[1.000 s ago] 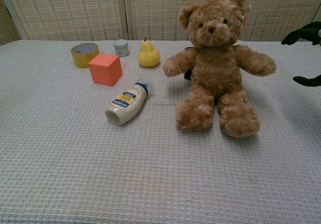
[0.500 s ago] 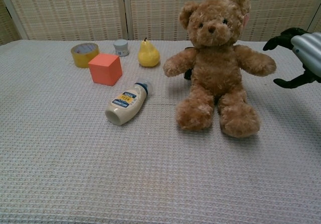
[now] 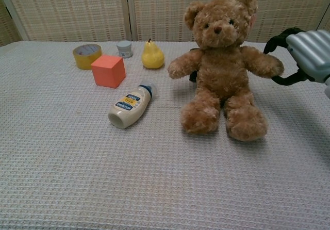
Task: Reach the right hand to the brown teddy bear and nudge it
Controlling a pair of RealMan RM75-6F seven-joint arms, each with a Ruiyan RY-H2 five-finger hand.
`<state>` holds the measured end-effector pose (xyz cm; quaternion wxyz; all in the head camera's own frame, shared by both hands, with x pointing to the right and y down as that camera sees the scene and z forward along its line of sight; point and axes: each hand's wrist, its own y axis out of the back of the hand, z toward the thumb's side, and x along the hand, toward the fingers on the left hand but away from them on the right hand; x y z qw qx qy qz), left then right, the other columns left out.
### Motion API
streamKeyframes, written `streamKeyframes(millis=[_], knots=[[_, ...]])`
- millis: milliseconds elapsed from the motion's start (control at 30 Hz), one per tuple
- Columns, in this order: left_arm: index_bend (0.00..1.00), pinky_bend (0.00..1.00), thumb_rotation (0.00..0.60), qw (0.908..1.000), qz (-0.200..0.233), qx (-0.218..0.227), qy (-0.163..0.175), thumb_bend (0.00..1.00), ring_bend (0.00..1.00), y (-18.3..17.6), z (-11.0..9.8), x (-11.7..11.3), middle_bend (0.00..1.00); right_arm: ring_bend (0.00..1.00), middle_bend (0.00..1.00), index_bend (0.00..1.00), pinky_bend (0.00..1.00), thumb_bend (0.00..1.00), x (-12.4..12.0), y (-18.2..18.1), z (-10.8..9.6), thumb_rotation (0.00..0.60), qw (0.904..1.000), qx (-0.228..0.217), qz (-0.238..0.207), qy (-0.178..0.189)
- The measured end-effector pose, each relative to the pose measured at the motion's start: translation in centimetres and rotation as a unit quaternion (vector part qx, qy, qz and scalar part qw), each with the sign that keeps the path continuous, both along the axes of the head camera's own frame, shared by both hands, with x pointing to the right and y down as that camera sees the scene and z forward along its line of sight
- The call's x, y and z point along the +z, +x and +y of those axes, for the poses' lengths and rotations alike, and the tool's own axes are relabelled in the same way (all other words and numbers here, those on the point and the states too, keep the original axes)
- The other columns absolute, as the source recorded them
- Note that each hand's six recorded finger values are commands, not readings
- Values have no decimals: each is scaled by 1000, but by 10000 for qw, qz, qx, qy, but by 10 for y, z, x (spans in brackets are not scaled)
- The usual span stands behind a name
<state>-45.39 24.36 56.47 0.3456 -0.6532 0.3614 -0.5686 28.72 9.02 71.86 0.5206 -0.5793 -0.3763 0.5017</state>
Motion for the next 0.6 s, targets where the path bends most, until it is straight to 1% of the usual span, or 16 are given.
streamKeyframes(millis=[167, 300, 433, 600], knots=[[236, 374, 600, 10000, 7, 34, -22, 425, 229, 1, 1, 0, 234, 183, 333, 378, 404, 133, 4, -1, -4, 600, 10000, 23, 46, 64], [235, 374, 600, 10000, 21, 58, -18, 425, 228, 2, 1, 0, 235, 184, 335, 387, 405, 133, 9, -4, -6, 600, 10000, 42, 15, 21], [236, 375, 600, 10000, 27, 55, -39, 425, 228, 2, 1, 1, 235, 211, 363, 456, 434, 141, 8, -6, -7, 600, 9999, 8, 31, 99], [236, 374, 600, 9999, 18, 94, -35, 426, 229, 3, 2, 1, 235, 240, 389, 553, 463, 187, 4, -6, -9, 600, 9997, 11, -9, 232]])
